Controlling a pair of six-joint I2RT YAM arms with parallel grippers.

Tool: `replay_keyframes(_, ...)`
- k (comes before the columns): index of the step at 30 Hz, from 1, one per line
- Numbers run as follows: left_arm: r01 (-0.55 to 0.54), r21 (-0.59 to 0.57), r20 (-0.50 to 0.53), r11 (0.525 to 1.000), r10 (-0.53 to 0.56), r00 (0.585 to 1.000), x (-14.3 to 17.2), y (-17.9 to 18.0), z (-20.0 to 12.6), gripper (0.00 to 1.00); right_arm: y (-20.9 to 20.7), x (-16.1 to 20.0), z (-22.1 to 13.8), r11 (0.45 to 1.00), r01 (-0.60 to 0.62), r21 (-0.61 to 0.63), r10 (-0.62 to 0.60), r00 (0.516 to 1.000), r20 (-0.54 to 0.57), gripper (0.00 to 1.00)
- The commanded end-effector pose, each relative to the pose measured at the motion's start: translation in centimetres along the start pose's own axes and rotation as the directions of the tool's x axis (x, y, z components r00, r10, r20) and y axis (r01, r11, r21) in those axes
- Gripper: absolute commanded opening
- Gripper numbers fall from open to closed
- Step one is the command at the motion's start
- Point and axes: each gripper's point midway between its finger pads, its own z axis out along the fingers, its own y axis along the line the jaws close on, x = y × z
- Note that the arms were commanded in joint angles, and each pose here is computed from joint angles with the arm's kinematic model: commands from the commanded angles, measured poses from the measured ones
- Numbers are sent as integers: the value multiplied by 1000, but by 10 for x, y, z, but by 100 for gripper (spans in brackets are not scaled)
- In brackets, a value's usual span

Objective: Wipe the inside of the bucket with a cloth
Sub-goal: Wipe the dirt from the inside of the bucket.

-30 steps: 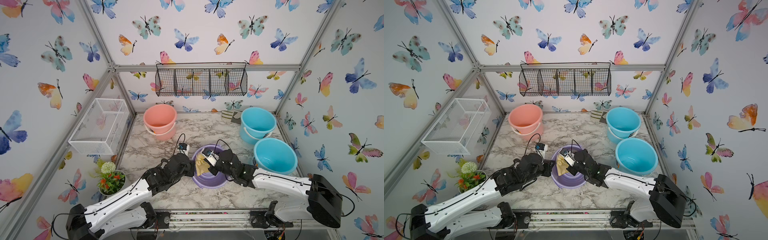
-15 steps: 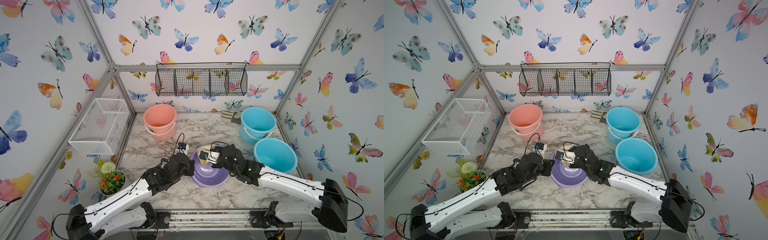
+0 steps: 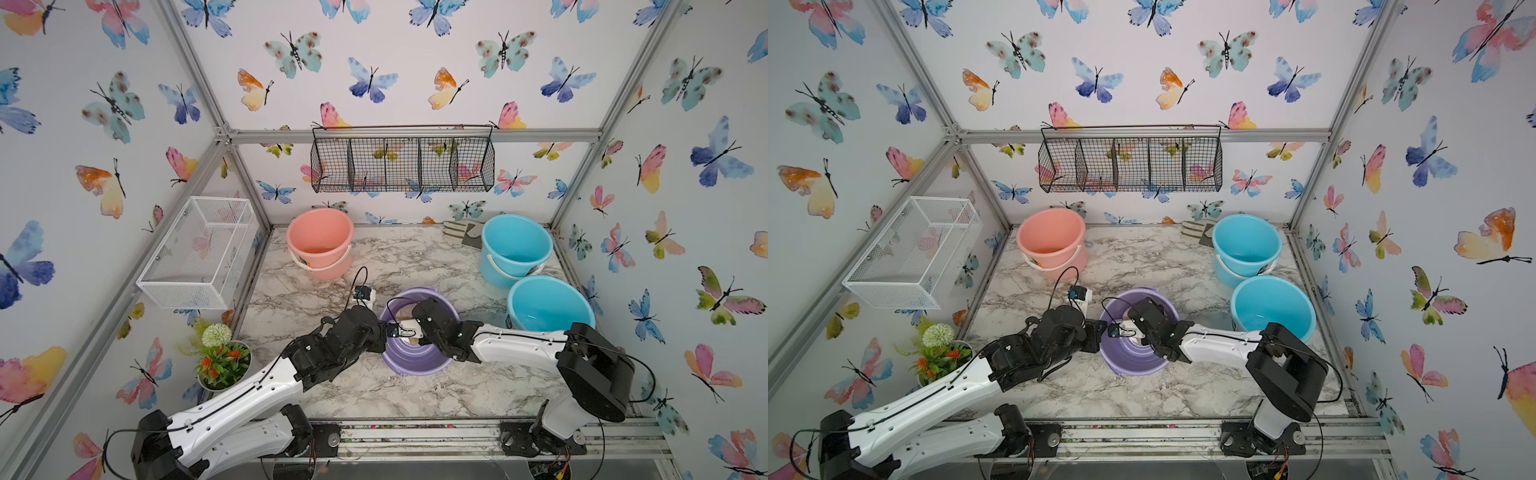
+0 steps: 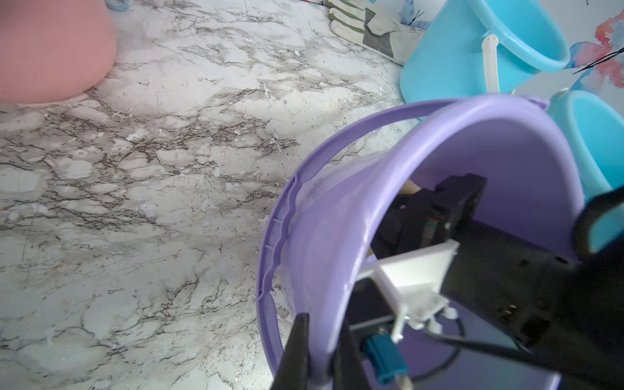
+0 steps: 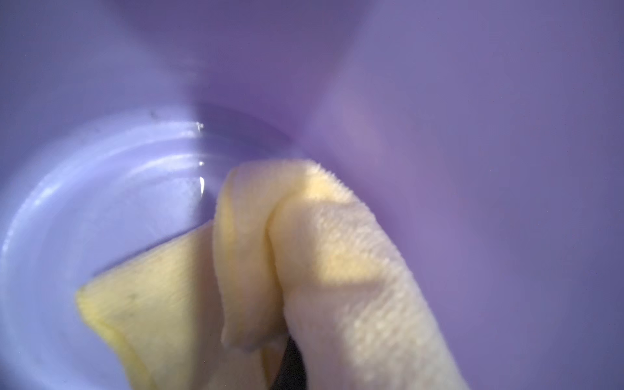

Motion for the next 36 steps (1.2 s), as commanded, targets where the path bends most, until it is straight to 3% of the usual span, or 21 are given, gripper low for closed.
replay_keyframes(1, -21, 41, 11, 999, 21, 1000, -8, -10, -9, 0, 10, 3, 11, 999, 34, -30, -35, 999, -42, 2)
replay_keyframes(6, -20, 41, 13, 999, 19, 1000, -9, -10, -9, 0, 35, 11, 24, 991, 46, -124, -58, 994, -96, 2)
replay_keyframes(10, -20, 40, 14, 999, 20, 1000, -9, -10, -10, 0, 26, 14, 19, 994, 46, -100, -58, 991, -118, 2)
replay_keyframes(15, -21, 30, 11, 999, 20, 1000, -8, -8, -9, 0, -12, 12, -5, 998, 59, -16, -60, 992, -115, 2)
replay_keyframes(22, -13, 20, 12, 1000, 13, 1000, -7, -6, -8, 0, -55, -1, -62, 994, 75, 81, -75, 997, -2, 2)
replay_keyframes(28, -11, 20, 10, 1000, 10, 1000, -6, -5, -8, 0, -79, 11, -96, 985, 101, 141, -96, 994, -42, 2)
replay_keyframes(32, -10, 20, 11, 1000, 10, 1000, -7, -5, -8, 0, -82, 20, -108, 987, 118, 110, -108, 990, -94, 2)
replay_keyframes(36, -10, 19, 12, 1000, 10, 1000, -7, -6, -8, 0, -69, 27, -115, 994, 112, 3, -111, 987, -113, 2)
